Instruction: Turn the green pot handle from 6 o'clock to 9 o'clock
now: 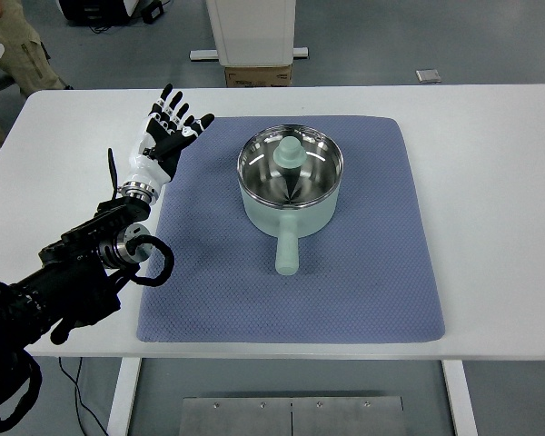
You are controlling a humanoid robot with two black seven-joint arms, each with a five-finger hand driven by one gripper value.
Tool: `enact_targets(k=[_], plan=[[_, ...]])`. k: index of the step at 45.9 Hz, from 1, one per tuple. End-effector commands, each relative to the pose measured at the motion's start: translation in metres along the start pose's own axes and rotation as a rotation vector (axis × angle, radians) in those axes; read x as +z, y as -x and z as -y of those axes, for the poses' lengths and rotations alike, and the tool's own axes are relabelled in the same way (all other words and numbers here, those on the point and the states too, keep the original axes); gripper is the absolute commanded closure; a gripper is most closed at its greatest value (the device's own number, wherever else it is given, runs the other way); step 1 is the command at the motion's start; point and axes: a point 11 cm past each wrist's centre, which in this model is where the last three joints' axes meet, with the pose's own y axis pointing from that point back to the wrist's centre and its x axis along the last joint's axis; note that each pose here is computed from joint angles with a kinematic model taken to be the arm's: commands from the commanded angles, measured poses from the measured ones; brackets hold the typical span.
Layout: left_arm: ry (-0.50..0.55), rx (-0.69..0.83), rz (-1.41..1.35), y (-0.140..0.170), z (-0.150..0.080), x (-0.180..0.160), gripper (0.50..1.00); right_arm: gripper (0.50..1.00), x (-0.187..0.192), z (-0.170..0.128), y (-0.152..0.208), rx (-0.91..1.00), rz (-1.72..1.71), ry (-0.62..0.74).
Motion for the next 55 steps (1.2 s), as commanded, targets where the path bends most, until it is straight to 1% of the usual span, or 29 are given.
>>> enact_targets(k=[1,7,12,20,28,33,49,55], plan=[[0.001,-0.016,0.022,0.002,0.001,0.002,0.500,0.500,0.000,0.000,0.000,0.000,-0.001,0.000],[0.011,-0.053,0.065,0.007,0.006,0.011,0.500,0.500,0.000,0.000,0.000,0.000,-0.001,0.000],[0.026,-0.062,0.112,-0.001,0.009,0.024,0.500,0.500,0.000,0.000,0.000,0.000,-0.001,0.000],[0.050,-0.093,0.163,-0.002,0.015,0.042,0.500,0.500,0.001,0.000,0.000,0.000,0.001,0.001],[0.062,-0.159,0.166,0.006,0.015,0.057,0.500,0.500,0.000,0.000,0.000,0.000,0.001,0.000],[0.070,-0.219,0.184,0.017,0.014,0.067,0.500,0.500,0.000,0.000,0.000,0.000,-0.001,0.000],[0.100,-0.358,0.325,0.032,0.012,0.101,0.500,0.500,0.000,0.000,0.000,0.000,0.001,0.000],[0.104,-0.405,0.375,0.039,0.010,0.106,0.500,0.500,0.000,0.000,0.000,0.000,-0.001,0.000]])
